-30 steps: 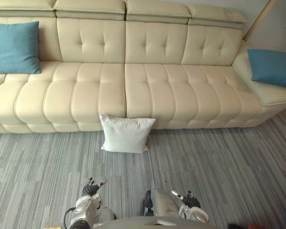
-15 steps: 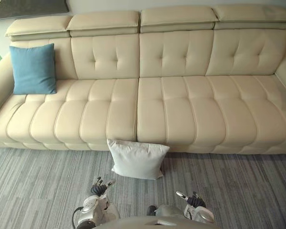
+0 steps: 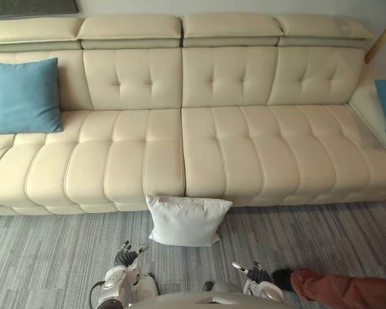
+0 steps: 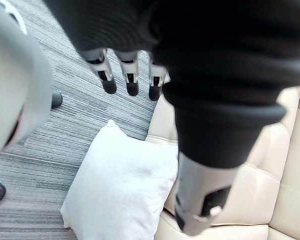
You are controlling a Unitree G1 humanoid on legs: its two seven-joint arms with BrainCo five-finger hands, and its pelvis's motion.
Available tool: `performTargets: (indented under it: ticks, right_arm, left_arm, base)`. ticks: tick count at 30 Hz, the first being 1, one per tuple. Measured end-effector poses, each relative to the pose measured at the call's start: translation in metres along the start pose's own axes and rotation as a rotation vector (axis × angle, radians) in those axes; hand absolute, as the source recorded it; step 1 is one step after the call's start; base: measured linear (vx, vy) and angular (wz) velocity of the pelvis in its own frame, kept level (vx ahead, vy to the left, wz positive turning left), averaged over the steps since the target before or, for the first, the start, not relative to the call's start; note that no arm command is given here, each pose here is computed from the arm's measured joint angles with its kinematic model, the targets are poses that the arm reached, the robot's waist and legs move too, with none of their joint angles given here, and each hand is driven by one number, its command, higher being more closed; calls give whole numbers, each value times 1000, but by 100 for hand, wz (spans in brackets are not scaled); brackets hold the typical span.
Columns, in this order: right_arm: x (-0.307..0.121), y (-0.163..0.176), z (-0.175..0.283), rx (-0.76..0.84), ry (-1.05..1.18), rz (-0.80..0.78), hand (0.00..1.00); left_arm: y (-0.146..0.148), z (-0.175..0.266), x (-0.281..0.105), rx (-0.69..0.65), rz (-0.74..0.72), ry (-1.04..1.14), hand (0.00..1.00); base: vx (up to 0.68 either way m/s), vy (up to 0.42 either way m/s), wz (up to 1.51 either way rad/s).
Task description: Pick up cushions and gather them together orderly.
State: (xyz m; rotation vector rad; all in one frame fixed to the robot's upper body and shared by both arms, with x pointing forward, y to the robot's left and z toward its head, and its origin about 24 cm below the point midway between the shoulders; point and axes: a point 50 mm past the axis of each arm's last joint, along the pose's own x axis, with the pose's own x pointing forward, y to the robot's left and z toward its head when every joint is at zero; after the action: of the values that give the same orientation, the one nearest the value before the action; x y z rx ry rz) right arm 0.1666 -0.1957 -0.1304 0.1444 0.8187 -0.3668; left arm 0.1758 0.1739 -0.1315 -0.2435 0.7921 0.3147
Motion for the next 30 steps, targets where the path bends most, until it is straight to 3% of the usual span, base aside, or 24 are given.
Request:
performTargets:
  ticks: [4,12,20,24,30]
  right_arm:
    - [8,21,61,9,-198,53,0]
    - [0,27,189,153,-565,0,0]
    - [-64,70,323,271,-969,94,0]
    - [-104,95,365,253,-1127,155,0]
    - [-132,123,377,198,-1218,213,0]
  left_arm:
    - [-10,54,10,-46,-7,-175,0]
    - [-16,158,13,-115,-4,-453,0]
    - [-63,268,-22,-187,-137,-784,0]
    - [-92,304,-47,-187,-218,-905,0]
    - [-115,313,-63,-231,-296,-944,0]
  base:
    - [-168,-15,-15]
    - [-210,-32,1]
    - [-56,-25,10]
    - [-13,4,2]
    - [5,9,-1]
